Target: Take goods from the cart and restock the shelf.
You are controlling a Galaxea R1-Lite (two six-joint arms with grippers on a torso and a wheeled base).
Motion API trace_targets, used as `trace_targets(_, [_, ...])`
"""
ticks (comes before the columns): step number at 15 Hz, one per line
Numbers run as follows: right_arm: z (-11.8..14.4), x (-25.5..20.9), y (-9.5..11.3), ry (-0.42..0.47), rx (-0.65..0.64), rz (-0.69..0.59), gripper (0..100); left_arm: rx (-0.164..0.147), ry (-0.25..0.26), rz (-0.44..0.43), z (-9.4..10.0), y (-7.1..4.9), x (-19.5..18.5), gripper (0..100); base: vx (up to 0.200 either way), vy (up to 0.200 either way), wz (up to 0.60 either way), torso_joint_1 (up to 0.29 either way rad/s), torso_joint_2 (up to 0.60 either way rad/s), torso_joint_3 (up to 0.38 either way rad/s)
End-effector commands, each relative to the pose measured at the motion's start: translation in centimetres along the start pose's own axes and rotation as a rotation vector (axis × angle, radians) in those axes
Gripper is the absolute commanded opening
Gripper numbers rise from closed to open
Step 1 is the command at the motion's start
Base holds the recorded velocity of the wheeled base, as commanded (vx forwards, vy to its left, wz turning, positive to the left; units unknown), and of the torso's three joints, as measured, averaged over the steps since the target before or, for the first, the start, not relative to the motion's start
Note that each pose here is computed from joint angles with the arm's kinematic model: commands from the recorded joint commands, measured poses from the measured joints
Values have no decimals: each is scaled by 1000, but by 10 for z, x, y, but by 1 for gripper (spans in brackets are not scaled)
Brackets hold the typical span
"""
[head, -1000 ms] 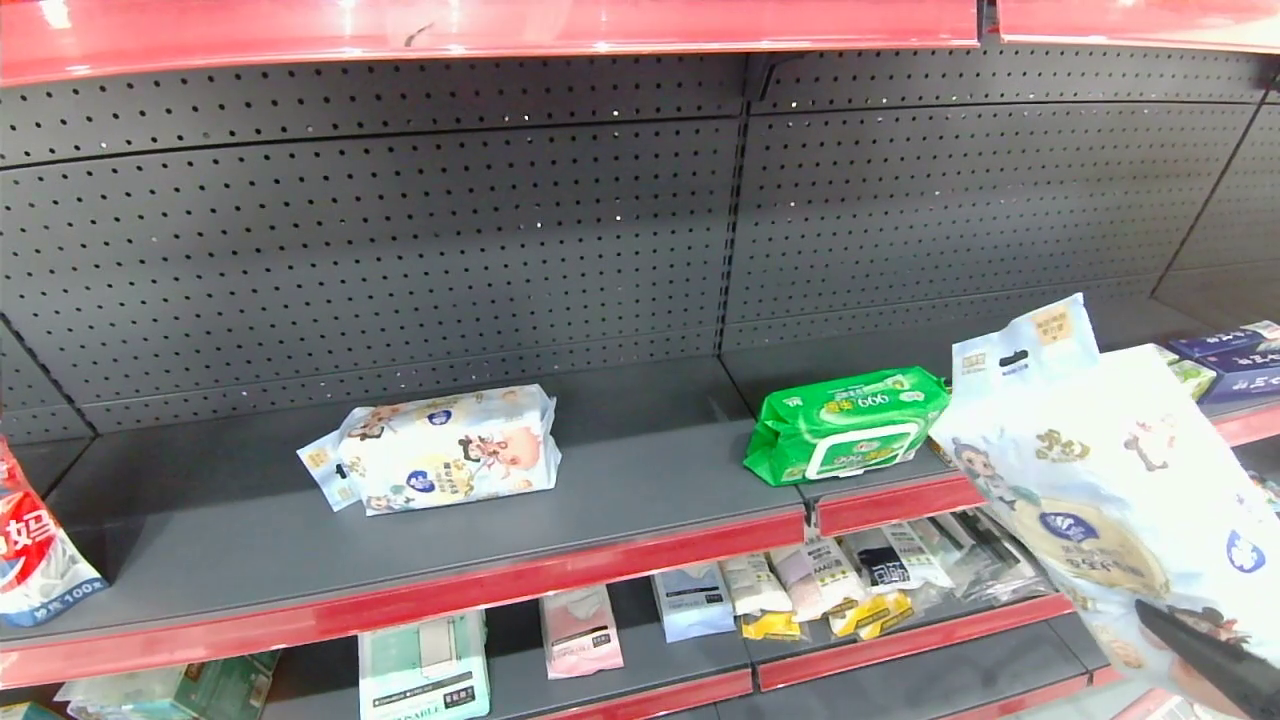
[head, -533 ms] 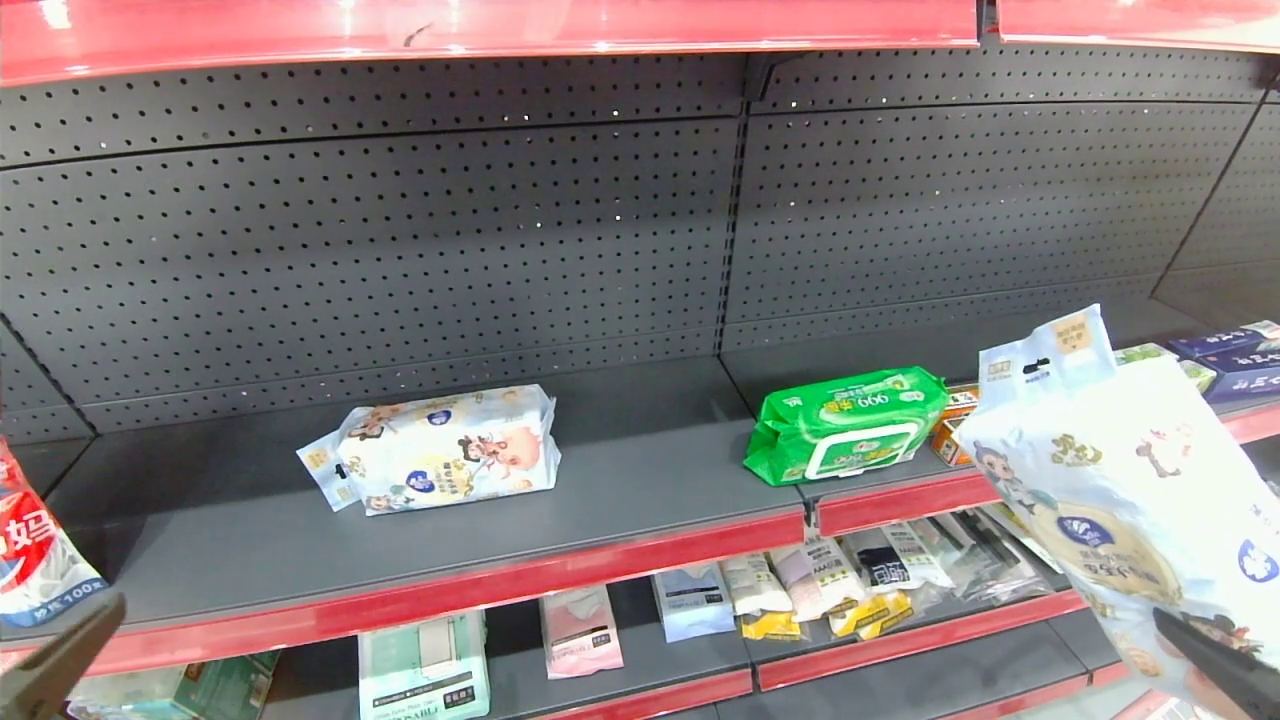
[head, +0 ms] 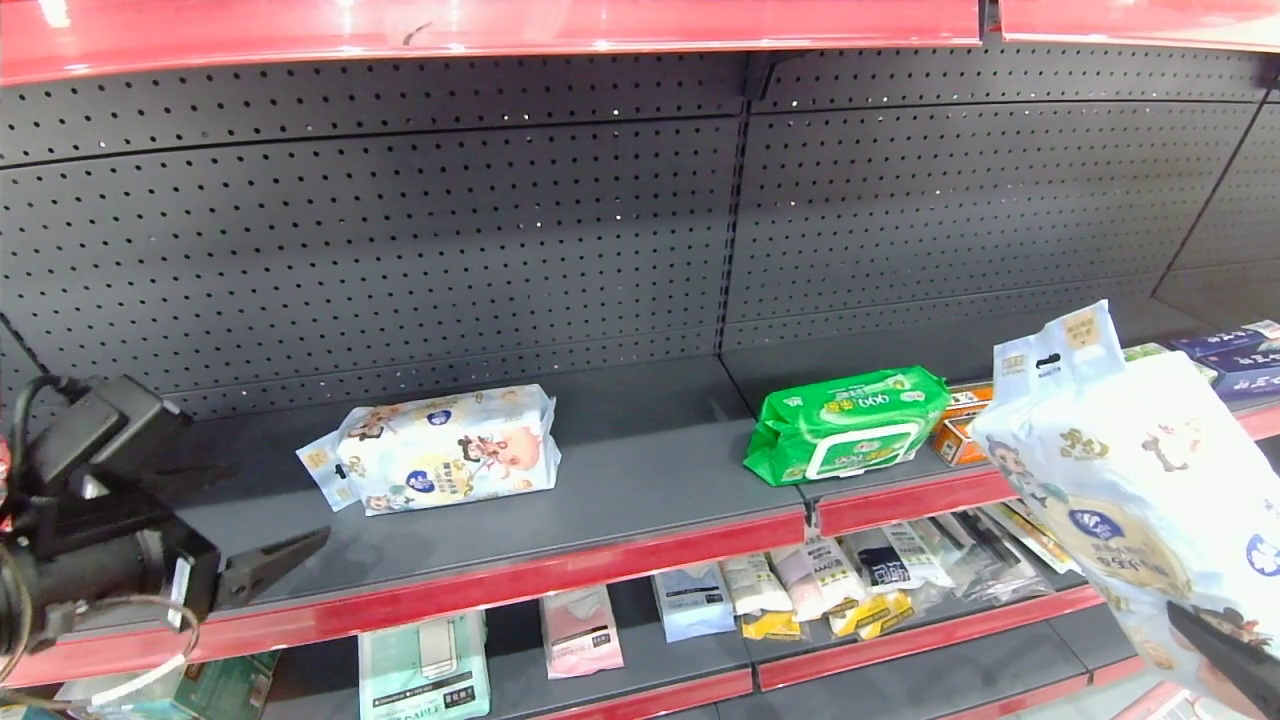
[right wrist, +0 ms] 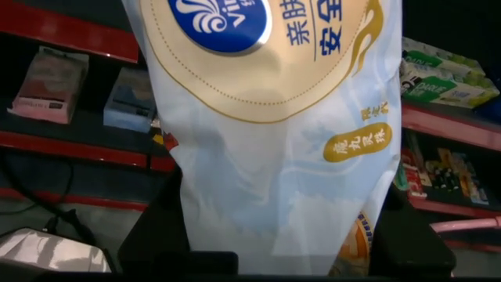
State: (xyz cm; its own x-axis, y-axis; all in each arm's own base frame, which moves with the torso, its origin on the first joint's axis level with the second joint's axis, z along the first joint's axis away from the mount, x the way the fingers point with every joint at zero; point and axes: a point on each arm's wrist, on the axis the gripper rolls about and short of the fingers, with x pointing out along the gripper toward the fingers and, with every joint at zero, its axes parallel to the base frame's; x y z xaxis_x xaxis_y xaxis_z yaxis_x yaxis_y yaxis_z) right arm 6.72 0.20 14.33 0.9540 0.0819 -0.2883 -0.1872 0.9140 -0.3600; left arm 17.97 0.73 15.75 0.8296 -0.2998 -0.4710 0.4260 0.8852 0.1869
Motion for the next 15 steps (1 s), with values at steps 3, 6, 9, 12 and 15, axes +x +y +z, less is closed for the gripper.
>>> trace_targets(3, [-2,0,1,9,-28,5,0,118,-24,-142,14,61,87,100,0,0,0,0,0,0])
trace_targets(6, [-6,-1,2,31,-28,-6,0,111,-5,-168,22,74,104,100,0,0,0,0,0,0])
trace_targets(9, [-9,0,3,45,-29,-11,0,179,51,-269,18,78,119,100,0,0,0,0,0,0])
trace_targets(12, [-11,0,4,57,-35,-19,0,203,24,-263,27,91,139,100,0,0,0,0,0,0])
trace_targets(15, [-13,1,4,69,-34,-17,0,208,24,-266,27,99,157,100,0,0,0,0,0,0])
